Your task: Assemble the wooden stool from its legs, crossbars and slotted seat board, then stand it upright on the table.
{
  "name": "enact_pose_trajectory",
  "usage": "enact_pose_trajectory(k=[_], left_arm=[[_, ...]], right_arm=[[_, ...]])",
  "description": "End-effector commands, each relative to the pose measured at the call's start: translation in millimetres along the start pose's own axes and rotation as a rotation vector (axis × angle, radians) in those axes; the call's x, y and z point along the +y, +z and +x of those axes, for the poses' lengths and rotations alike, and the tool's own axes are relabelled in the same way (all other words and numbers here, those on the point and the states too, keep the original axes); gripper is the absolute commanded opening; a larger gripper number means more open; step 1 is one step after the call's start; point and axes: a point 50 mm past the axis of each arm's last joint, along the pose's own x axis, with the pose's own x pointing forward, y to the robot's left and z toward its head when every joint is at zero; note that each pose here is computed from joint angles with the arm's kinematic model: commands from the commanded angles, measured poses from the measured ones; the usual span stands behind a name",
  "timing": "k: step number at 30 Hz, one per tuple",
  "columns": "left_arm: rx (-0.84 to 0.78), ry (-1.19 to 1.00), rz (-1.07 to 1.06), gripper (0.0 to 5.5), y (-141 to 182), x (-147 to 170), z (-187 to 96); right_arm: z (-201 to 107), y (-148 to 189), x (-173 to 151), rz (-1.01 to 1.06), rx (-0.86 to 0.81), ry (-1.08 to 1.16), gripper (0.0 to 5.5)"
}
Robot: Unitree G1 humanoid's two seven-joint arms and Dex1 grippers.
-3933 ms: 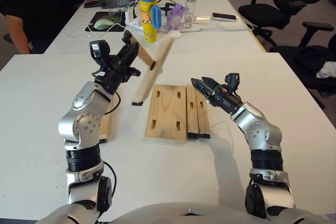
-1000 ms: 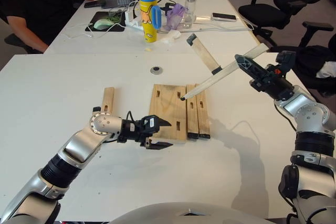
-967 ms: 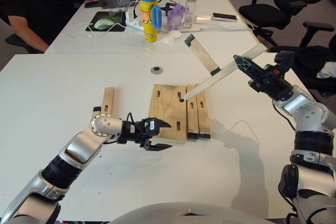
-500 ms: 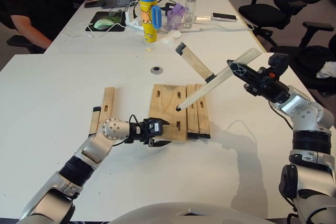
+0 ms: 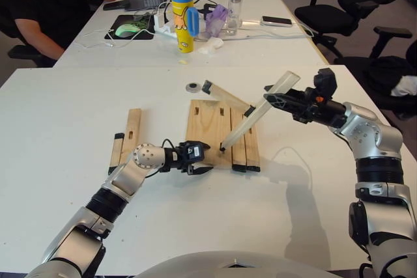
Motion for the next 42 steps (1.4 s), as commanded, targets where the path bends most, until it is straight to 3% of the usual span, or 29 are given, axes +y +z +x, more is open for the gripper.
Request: enact_pose_trajectory(k=[1,10,25,31,36,42], left_arm=[[0.226,-0.132,-0.131,3.34,-49,-23,-13],[0.217,-0.134,-0.153,3.34,-50,-32,-4],[0.208,-0.149,-0.18,3.34,-51,-46,4],[0.185,-0.145,-0.21,3.34,-47,-55,14],[0.154,-0.096,-0.275,3.34,-46,-61,21],[0.172,-0.025,-0.32,3.34,-48,-63,30]], right_arm=[[9,5,-5,-0.074,0.054,0.03,2.02],[25,-6,9,-0.062,0.117,0.151,2.02],[34,2,3,-0.217,0.182,0.088,2.02],[44,-33,18,-0.301,0.326,0.096,2.02],[40,-73,34,-0.215,0.343,0.086,2.02],[40,-79,24,-0.214,0.32,0.06,2.02]])
